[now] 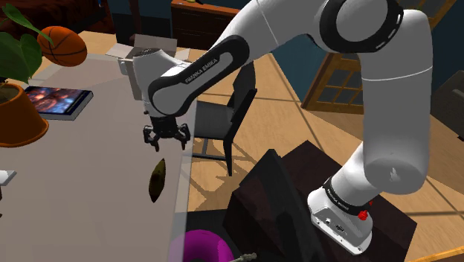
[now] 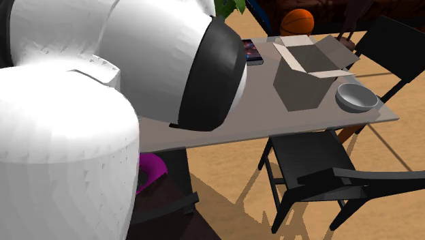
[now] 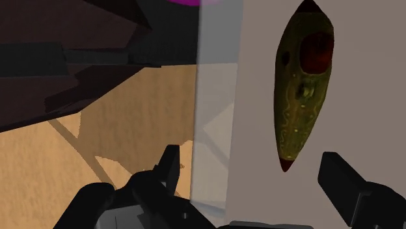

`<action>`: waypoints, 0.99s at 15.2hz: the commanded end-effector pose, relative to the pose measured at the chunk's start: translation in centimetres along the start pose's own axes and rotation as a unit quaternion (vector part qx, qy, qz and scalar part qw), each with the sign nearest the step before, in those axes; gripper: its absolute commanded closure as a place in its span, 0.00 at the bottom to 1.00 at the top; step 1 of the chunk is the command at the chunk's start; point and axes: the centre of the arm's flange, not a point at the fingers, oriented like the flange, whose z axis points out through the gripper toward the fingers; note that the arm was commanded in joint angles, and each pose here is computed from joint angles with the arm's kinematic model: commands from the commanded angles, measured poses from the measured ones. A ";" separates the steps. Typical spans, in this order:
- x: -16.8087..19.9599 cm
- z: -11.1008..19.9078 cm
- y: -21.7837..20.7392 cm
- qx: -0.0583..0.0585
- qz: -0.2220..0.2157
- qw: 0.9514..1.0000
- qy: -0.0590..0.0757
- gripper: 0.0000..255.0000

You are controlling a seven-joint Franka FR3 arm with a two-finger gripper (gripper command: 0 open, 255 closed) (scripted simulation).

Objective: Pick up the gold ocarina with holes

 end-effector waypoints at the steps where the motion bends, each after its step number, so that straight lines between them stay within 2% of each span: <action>1: 0.3 2.3 -2.1 -0.008 0.011 1.000 -0.007 0.00; 6: 0.9 7.6 -6.7 -0.025 0.036 0.999 -0.024 0.00; 15: 1.5 11.8 -7.4 -0.026 0.037 0.999 -0.025 0.00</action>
